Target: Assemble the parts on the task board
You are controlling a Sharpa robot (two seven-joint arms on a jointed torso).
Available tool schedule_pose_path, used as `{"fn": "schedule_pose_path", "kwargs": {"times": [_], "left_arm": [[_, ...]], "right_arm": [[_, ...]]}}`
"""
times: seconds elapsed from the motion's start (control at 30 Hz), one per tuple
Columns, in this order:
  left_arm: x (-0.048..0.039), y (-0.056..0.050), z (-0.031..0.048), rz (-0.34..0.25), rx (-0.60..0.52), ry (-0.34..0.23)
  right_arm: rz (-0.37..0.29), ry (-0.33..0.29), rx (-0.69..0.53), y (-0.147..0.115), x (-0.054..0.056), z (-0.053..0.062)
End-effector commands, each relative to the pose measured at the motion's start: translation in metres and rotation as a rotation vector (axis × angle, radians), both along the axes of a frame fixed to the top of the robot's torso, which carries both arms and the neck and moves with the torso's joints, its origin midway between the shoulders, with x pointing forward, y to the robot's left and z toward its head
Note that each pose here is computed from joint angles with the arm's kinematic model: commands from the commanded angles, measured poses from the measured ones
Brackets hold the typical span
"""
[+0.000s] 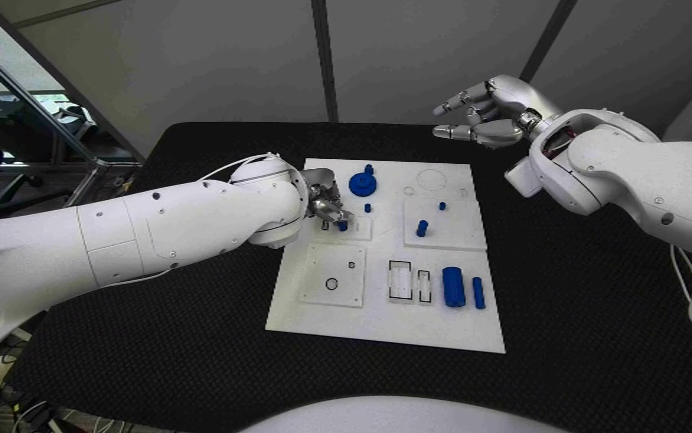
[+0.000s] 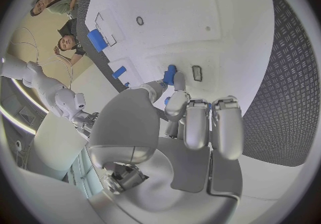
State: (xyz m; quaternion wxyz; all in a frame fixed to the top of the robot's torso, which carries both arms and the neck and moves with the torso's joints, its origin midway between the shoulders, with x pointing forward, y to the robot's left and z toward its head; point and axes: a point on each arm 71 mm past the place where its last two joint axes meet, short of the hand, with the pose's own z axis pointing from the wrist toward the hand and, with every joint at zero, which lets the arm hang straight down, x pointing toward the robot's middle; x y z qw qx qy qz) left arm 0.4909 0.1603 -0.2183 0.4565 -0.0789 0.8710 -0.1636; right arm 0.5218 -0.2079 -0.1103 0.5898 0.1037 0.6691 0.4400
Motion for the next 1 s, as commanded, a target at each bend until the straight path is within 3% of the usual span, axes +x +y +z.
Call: {"fn": "schedule_pose_path", "kwargs": {"times": [0.03,0.37,1.0], "left_arm": [[-0.0034,-0.003,-0.0035,-0.015,-0.002,0.014],[-0.0084,-0.003,-0.0008,-0.038,-0.024,0.003],[-0.0113,0.0,0.0077,-0.029,-0.104,-0.081]], "right_arm": [[0.011,-0.008,0.002,0.001,-0.001,0.002],[0.01,-0.008,0.001,0.0,-0.001,0.002],[0.008,-0.012,0.002,0.0,-0.001,0.002]]}}
